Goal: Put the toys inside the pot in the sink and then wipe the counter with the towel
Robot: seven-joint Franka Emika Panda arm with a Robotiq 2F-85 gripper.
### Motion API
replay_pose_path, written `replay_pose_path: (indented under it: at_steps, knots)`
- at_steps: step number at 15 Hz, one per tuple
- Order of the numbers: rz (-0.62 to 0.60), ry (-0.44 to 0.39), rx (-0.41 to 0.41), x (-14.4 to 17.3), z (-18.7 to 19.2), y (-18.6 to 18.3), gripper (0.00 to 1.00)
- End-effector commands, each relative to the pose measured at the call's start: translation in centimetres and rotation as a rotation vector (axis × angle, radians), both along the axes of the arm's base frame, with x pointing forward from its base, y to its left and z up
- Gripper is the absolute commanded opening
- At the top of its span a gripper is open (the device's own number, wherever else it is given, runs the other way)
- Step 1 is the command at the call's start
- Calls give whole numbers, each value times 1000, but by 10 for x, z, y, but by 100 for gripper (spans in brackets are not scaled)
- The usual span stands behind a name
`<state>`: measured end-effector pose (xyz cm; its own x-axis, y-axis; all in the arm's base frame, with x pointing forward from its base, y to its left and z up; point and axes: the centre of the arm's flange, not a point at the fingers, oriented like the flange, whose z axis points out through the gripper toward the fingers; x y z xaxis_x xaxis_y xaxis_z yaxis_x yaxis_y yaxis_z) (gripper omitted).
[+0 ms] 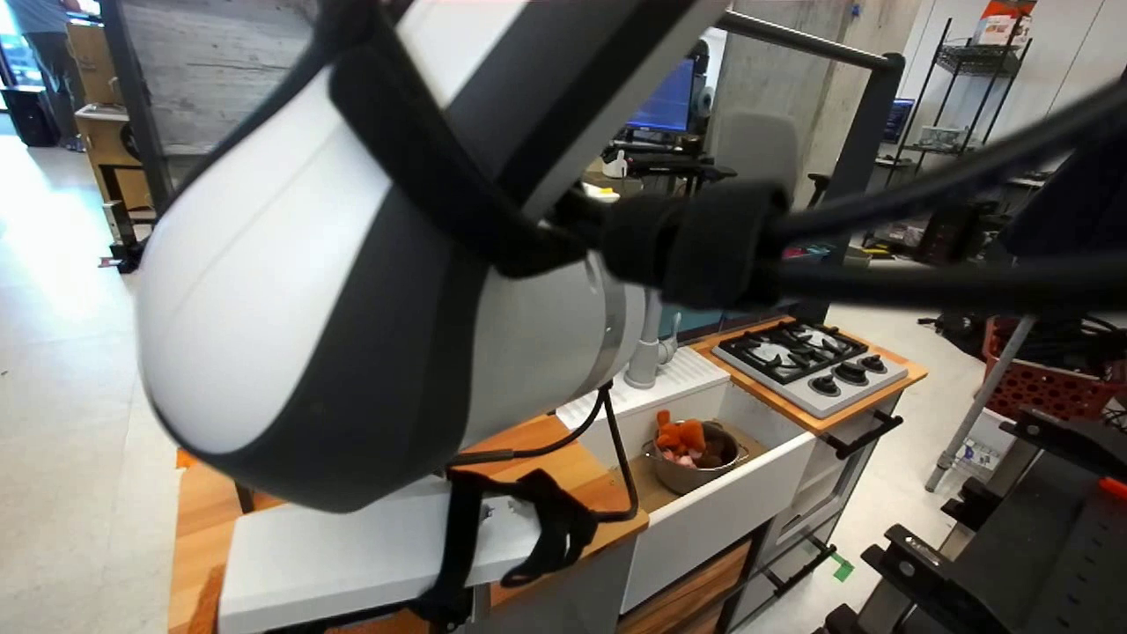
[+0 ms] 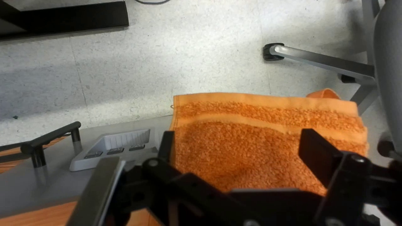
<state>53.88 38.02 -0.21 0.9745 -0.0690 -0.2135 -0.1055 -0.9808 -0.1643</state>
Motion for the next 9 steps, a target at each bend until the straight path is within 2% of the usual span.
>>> replay_pose_path:
  at_steps: [1,3,4,5,7,9]
  knots:
    - [-10,-61,46,-23,24,-17,100]
    - [10,-168,146,-27,26,-16,100]
    - [26,-230,149,-27,23,-11,100]
    - [2,-162,103,-10,14,-5,100]
    - [14,-210,120,-15,12,-5,100]
    - [8,-211,113,-11,10,-6,100]
